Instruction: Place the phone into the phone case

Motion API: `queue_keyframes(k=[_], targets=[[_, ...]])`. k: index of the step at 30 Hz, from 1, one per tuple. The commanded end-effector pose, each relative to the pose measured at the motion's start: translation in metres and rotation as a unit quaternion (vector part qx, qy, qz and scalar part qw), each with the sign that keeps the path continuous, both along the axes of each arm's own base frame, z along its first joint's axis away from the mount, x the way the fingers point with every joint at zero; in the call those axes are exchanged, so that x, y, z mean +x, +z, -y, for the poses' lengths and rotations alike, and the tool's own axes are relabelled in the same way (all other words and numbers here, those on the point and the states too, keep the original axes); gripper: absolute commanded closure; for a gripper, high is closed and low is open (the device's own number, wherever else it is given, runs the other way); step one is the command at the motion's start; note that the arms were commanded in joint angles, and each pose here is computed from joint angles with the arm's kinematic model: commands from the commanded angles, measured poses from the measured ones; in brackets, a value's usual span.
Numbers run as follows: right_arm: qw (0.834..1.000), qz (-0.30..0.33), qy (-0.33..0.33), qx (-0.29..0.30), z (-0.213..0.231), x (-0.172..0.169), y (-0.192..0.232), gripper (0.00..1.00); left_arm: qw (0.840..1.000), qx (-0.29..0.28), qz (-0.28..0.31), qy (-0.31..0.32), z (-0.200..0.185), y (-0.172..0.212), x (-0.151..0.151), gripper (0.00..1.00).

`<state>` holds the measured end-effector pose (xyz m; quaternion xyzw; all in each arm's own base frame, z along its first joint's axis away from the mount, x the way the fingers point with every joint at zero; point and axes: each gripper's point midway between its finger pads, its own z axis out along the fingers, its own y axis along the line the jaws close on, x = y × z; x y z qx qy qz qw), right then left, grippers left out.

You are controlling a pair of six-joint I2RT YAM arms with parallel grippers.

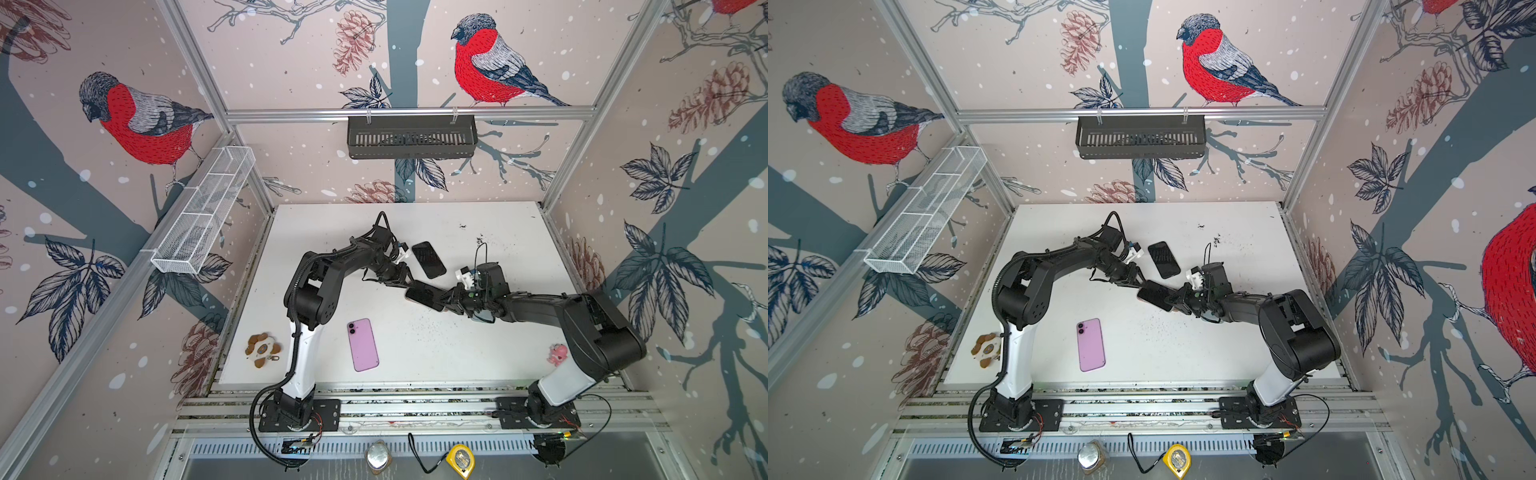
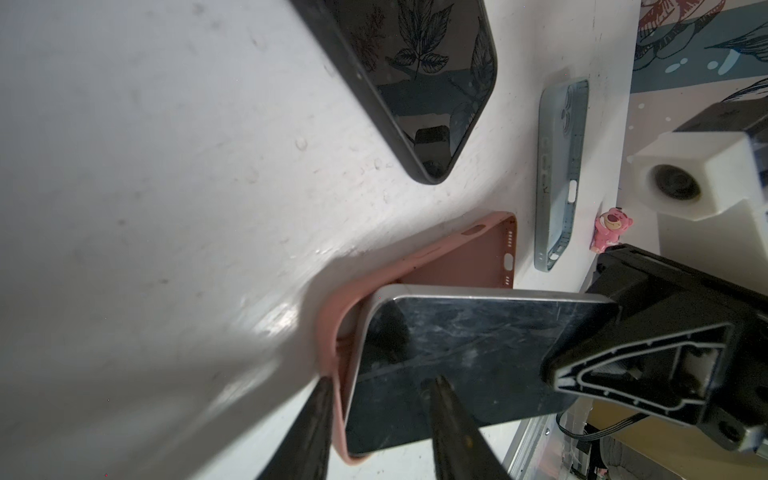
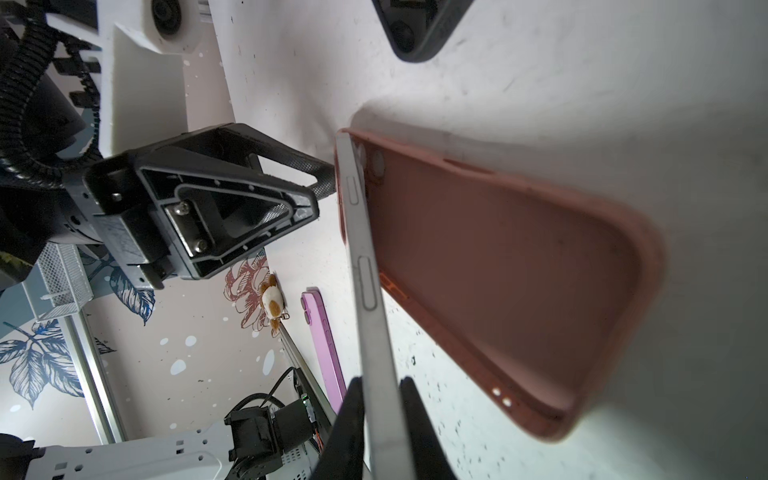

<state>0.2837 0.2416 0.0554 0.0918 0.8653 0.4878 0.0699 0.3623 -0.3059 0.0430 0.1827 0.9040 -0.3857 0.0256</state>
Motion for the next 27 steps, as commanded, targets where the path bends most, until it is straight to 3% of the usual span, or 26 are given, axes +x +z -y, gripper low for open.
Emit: queue_keyframes(k=[1, 12, 27], targets=[[0.999, -0.032, -0.008, -0.007, 0.001, -0.002, -0.013, 0.82, 1.000, -0.018, -0.001, -0.015, 0.006, 0.007, -0.005, 0.60], [0.999, -0.048, 0.010, 0.005, -0.007, 0.005, -0.021, 0.80, 1.000, -0.019, -0.001, -0.022, 0.011, 0.007, -0.008, 0.60], [0.999, -0.036, -0.006, -0.029, 0.027, -0.002, -0.015, 0.80, 1.000, 0.004, 0.017, -0.008, 0.001, 0.009, 0.001, 0.61]])
